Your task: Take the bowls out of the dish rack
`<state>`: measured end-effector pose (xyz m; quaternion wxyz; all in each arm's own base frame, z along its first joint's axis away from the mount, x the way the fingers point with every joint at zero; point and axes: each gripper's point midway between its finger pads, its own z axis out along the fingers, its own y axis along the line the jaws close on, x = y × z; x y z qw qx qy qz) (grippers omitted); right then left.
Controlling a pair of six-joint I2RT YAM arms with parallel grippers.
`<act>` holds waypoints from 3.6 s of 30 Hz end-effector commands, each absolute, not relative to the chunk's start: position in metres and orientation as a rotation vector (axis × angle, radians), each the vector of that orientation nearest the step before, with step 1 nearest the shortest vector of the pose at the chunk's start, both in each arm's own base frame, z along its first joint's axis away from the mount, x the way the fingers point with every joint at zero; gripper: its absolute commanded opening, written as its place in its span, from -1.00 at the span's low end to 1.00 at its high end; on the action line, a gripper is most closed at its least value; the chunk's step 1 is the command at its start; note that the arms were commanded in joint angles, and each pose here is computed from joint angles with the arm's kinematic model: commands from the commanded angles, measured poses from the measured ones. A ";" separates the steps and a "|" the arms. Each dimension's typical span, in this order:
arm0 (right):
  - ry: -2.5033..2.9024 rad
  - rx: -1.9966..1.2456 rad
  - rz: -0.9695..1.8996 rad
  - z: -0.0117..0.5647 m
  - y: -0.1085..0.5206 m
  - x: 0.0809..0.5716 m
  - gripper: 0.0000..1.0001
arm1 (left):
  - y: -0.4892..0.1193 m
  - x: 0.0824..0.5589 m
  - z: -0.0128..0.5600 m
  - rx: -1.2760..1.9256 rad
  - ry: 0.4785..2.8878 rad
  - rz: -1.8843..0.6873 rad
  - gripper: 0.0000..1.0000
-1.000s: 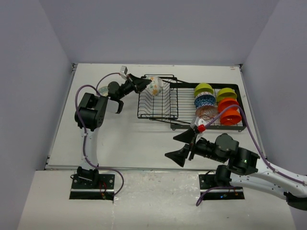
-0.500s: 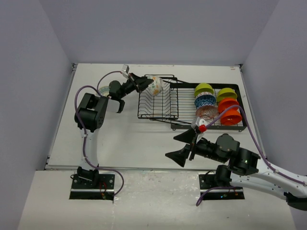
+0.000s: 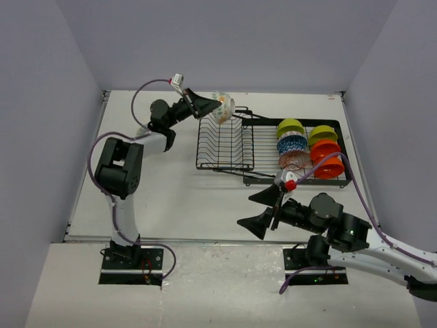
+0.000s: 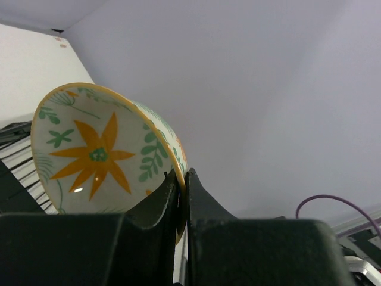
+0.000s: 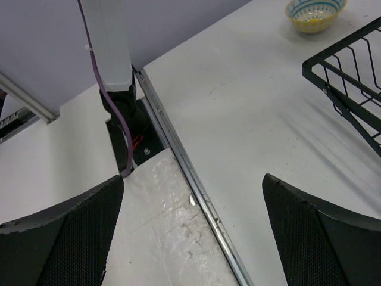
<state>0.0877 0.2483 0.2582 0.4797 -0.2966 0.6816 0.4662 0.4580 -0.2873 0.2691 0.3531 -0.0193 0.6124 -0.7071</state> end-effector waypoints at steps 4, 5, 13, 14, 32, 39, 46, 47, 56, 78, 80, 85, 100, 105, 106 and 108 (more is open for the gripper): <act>1.631 -0.641 1.100 0.268 0.242 0.100 0.98 | -0.272 0.455 0.338 0.169 1.673 -1.360 -1.00; 1.628 -0.619 1.088 0.268 0.241 0.103 0.98 | -0.256 0.473 0.355 0.164 1.644 -1.157 -1.00; 1.604 -0.568 1.001 0.269 0.230 0.117 0.98 | -0.100 0.476 0.302 -0.344 1.983 -0.275 -1.00; 1.603 -0.573 1.001 0.269 0.229 0.116 0.97 | -0.080 0.478 0.300 -0.392 1.982 -0.178 -1.00; 1.613 -0.606 0.939 0.253 0.223 0.119 0.98 | -0.046 0.508 0.172 -0.276 2.403 0.359 -1.00; 1.609 -0.634 0.956 0.251 0.225 0.115 0.98 | -0.046 0.501 0.157 -0.250 2.452 0.385 -1.00; 1.593 -0.644 0.966 0.248 0.225 0.113 0.98 | -0.041 0.499 0.142 -0.210 2.493 0.467 -1.00; 1.595 -0.649 0.968 0.247 0.226 0.112 0.98 | -0.043 0.499 0.142 -0.202 2.492 0.463 -1.00; 1.608 -0.668 0.962 0.236 0.230 0.113 0.98 | -0.047 0.497 0.122 -0.143 2.530 0.528 -1.00; 1.645 -0.663 0.934 0.225 0.232 0.117 0.98 | -0.045 0.501 0.094 -0.115 2.541 0.632 -1.00; 1.647 -0.664 0.933 0.224 0.232 0.117 0.98 | -0.042 0.499 0.090 -0.113 2.545 0.656 -1.00; 1.641 -0.661 0.936 0.225 0.231 0.117 0.98 | -0.042 0.498 0.087 -0.124 2.546 0.655 -1.00; 1.668 -0.680 0.918 0.218 0.236 0.119 0.98 | -0.052 0.505 0.079 -0.090 2.556 0.600 -0.91; 1.658 -0.688 0.930 0.219 0.236 0.116 0.98 | -0.054 0.504 0.076 -0.088 2.556 0.607 -0.87; 1.658 -0.688 0.930 0.219 0.236 0.116 0.98 | -0.054 0.505 0.076 -0.086 2.556 0.601 -0.82; 1.654 -0.685 0.931 0.220 0.236 0.117 0.98 | -0.054 0.504 0.076 -0.085 2.558 0.604 -0.72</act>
